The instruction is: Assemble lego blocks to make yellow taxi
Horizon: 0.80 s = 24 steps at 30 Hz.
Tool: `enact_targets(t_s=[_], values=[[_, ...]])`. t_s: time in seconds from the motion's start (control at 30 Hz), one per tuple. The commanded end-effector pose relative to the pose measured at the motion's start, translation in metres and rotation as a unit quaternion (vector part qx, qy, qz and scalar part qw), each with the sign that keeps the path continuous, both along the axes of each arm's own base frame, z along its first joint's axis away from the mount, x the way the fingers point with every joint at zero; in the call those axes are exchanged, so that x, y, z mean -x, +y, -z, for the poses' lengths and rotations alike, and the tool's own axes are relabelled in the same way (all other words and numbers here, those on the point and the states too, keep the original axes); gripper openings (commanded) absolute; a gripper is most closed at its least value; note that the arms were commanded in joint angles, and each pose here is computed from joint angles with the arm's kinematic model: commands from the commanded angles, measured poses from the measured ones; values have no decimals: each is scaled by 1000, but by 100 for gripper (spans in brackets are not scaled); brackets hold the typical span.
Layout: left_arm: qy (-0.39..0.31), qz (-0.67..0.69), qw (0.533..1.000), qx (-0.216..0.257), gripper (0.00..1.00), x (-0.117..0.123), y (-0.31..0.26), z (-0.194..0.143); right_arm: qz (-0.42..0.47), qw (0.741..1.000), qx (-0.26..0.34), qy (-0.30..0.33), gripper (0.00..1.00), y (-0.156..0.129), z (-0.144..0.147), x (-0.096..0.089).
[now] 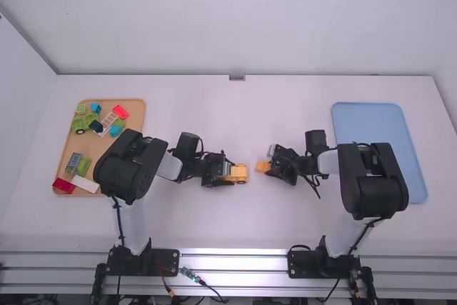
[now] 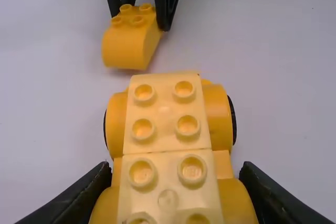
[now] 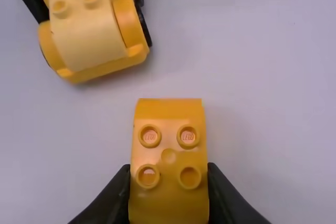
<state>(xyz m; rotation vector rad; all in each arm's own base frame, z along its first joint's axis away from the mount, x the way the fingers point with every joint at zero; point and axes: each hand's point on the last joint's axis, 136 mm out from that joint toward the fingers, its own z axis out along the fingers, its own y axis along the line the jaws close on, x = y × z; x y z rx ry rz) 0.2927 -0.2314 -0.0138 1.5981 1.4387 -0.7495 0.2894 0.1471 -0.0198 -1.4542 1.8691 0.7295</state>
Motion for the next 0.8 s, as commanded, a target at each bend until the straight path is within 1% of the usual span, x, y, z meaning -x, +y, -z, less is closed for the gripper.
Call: enact_targets(t_s=[0.0, 0.1, 0.2, 0.37, 0.6, 0.77], values=[[5, -9, 1000, -16, 30, 1, 7, 10, -13, 1000, -28, -1, 16, 8, -10, 4], [1, -16, 1000, -27, 24, -2, 9, 13, -28, 999, -46, -10, 13, 17, -21, 6], [0, -23, 999, -37, 22, -4, 11, 16, -38, 998, -48, -16, 10, 22, -28, 9], [1, -23, 999, -36, 22, -4, 11, 16, -57, 997, -50, -33, 10, 33, -41, 12], [0, -23, 999, -36, 22, -4, 11, 16, -52, 996, -56, -38, 9, 42, -60, 12], [0, -22, 999, -35, 22, -4, 11, 16, -71, 995, -58, -43, 8, 54, -62, 18]])
